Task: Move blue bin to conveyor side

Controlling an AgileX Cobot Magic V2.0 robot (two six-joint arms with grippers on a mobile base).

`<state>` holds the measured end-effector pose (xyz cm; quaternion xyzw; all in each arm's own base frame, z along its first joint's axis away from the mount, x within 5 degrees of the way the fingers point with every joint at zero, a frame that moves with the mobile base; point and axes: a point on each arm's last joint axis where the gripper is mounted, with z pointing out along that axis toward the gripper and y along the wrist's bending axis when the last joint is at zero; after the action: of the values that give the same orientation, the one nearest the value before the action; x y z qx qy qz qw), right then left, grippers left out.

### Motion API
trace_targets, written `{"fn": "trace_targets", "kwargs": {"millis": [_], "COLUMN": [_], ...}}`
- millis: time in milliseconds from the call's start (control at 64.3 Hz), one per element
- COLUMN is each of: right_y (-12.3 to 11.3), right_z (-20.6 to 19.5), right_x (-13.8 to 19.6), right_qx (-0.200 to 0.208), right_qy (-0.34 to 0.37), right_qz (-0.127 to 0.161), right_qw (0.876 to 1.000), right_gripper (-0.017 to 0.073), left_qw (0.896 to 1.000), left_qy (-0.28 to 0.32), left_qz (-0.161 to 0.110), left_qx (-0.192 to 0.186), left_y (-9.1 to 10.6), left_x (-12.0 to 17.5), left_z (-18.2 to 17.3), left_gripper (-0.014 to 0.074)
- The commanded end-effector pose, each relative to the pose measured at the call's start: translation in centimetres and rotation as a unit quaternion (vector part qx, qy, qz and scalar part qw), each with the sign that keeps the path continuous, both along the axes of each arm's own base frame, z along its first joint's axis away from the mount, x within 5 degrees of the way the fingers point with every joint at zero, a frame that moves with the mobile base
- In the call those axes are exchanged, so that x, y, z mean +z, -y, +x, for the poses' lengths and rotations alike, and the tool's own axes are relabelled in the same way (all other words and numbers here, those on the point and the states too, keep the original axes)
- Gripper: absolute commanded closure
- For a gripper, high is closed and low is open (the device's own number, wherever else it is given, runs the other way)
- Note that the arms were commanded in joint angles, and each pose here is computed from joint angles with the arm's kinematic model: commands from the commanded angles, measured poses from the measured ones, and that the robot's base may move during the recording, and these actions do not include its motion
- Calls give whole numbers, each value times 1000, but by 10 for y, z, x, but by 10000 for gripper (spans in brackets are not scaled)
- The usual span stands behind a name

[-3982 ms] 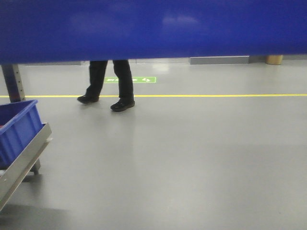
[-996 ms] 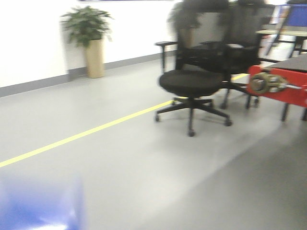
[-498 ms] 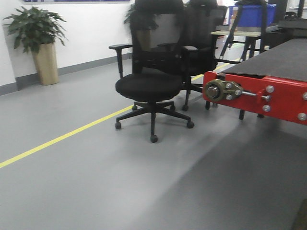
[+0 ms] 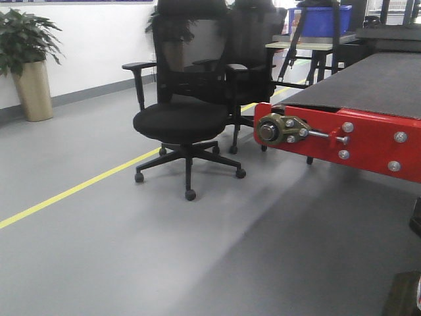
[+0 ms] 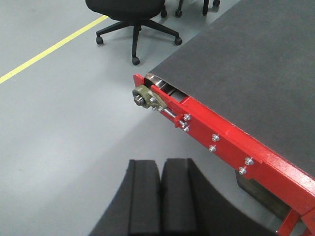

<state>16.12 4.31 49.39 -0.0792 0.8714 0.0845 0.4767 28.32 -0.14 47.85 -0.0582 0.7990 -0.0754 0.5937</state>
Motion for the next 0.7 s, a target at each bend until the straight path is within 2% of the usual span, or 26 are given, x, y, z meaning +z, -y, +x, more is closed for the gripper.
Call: {"fn": "trace_targets", "kwargs": {"millis": [0, 684], "right_y": [2, 2], "right_z": [-3, -3], "right_x": [5, 5], "right_qx": [-3, -3], "right_qy": [20, 20], "right_qz": [-1, -1], "right_qw": [1000, 1000], "right_gripper": [638, 638], "left_qw": [1000, 1000], "left_qy": [12, 20], "left_qz": [-2, -2], "left_qx": [1, 1], "left_y": [0, 0], "left_x": [2, 7], "left_z": [1, -4], "left_gripper": [612, 612]}}
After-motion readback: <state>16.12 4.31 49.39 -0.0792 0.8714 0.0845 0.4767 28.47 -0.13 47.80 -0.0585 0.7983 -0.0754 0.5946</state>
